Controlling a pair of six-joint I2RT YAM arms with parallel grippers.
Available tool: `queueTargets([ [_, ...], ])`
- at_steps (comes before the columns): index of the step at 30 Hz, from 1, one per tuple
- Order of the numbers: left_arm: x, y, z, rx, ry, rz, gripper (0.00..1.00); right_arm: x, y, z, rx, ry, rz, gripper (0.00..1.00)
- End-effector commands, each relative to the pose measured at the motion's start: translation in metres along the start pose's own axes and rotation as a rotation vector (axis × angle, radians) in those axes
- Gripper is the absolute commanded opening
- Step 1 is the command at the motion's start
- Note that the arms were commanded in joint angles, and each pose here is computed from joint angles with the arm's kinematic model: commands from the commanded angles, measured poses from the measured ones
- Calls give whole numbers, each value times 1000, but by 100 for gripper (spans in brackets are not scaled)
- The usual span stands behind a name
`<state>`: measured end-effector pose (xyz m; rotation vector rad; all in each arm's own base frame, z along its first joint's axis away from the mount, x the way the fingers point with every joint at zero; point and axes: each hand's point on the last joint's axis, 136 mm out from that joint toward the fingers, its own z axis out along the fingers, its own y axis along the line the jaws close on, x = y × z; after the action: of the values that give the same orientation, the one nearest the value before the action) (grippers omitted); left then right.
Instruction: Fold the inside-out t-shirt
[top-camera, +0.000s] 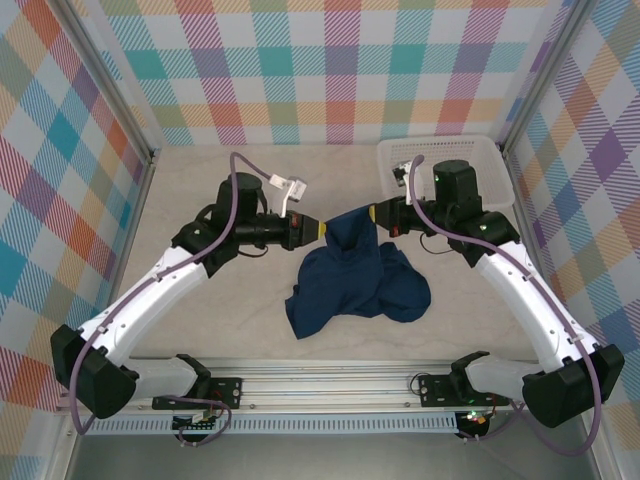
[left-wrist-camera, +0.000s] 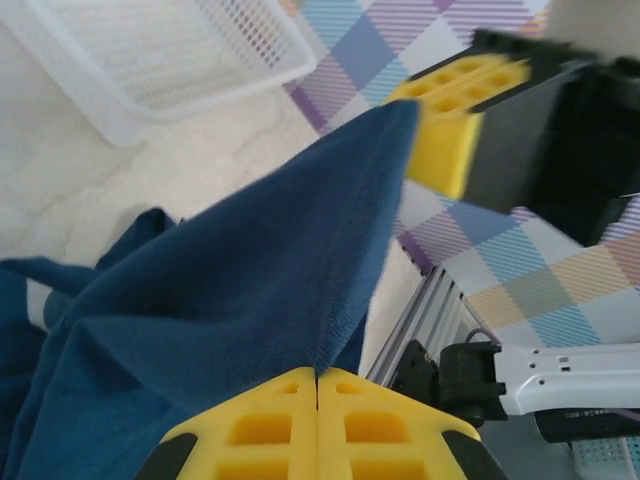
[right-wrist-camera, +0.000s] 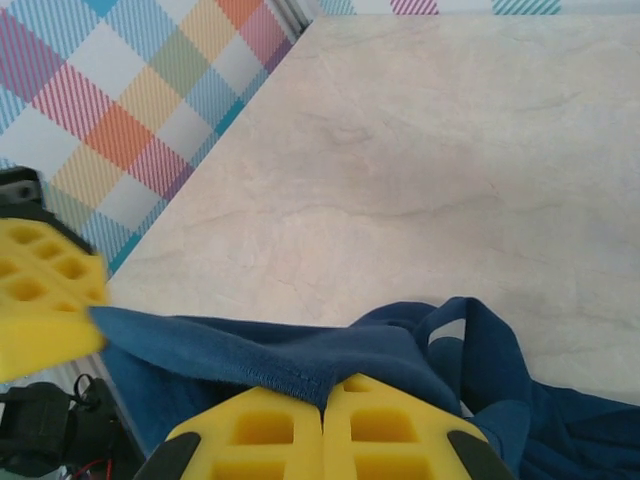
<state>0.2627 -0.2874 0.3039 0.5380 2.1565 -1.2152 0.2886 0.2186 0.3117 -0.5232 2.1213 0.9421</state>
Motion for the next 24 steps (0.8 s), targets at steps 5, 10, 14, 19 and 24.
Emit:
queueTargets([
  [5,14,58,0,-282,44,-45,0,3,51,0,-318,40,1,0],
  [10,18,78,-4,-379,25,-50,2,12,43,14,-269,52,91,0],
  [14,31,60,3,-252,39,-38,35,15,30,25,-213,42,171,0],
  [19,51,36,10,-192,41,60,61,9,33,32,-219,24,201,0],
  [24,53,37,16,-245,34,179,79,7,37,32,-228,31,198,0],
])
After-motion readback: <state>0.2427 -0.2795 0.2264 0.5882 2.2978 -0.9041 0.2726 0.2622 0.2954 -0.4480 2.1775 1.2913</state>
